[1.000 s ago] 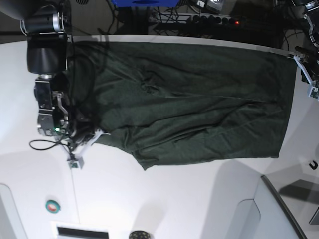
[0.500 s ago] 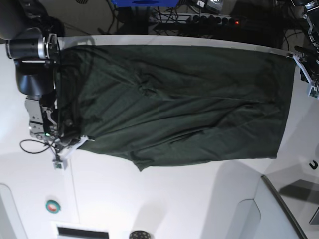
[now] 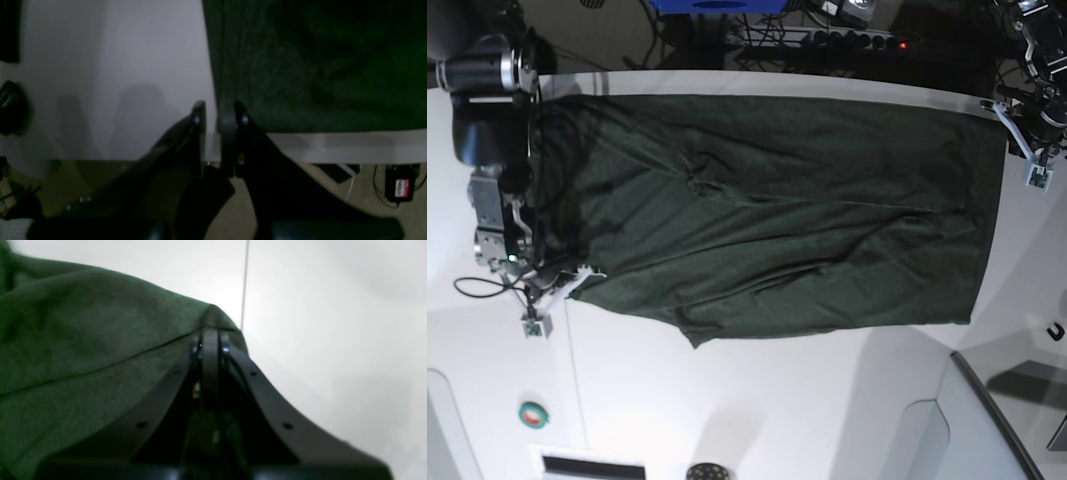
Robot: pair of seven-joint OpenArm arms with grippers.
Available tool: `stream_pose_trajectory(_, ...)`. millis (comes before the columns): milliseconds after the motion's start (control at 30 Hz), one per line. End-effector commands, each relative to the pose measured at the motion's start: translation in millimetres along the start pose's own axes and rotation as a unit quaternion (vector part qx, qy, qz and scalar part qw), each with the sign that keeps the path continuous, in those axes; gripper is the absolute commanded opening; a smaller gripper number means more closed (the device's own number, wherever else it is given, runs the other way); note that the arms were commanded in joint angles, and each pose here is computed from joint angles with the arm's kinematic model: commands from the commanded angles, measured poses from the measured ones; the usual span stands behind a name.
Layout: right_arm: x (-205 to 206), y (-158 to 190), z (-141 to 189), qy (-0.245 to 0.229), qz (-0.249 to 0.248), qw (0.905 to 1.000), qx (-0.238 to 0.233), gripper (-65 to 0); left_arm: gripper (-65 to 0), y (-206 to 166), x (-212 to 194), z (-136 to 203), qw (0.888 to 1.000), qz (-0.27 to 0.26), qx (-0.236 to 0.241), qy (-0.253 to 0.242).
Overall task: Layout the t-shirt on the table in an organized manner, then fold the t-shirt properly
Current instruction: 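Pull the held corners apart with both grippers to flatten the shirt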
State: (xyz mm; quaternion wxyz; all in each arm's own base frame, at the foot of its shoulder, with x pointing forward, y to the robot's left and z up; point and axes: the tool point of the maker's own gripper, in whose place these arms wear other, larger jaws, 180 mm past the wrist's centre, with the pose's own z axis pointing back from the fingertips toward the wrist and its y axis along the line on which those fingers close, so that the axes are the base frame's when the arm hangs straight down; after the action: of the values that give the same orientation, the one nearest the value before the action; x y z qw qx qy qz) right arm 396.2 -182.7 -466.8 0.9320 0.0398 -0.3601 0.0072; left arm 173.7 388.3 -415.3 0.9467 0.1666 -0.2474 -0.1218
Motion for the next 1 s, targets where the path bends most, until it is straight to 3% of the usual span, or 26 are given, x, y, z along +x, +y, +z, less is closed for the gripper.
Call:
stream_pose_trajectory(0,37,0,7,-0.049,0.005,0.9988,0.0,-64.4,-58.1,12,13,7,1.0,-0.005,0.018,-0.021)
stream_pose_trajectory(200,29,5,13,-0.035,0.017,0.9992,0.003,-64.4,-58.1,5,19,5,0.999,0.002,0.013,-0.03)
stream_pose_trajectory(300,5,1,16,-0.004,0.016,0.9999,-0.001,-64.4,-58.1,3,15,3,1.0,0.005,0.01,-0.026)
stream_pose_trajectory(500,-25,7,58,-0.019,0.053,0.9984,0.0,-64.4,-58.1,5,8,4,1.0,0.005,0.011,-0.018)
stream_pose_trajectory(633,-49,15,86,0.009,0.068,0.9977,0.001,-64.4,-58.1,4,4,4,1.0,0.0,0.01,-0.011)
stream_pose_trajectory(833,-79,2,69,0.033,0.045,0.9984,-0.005,-64.4,-58.1,-2,-1,-14,0.999,0.023,-0.012,-0.019)
stream_pose_trajectory(967,-89,-16,74,0.04,0.025,0.9986,-0.024,-64.4,-58.1,-4,-21,-25,1.0,0.018,-0.019,0.004)
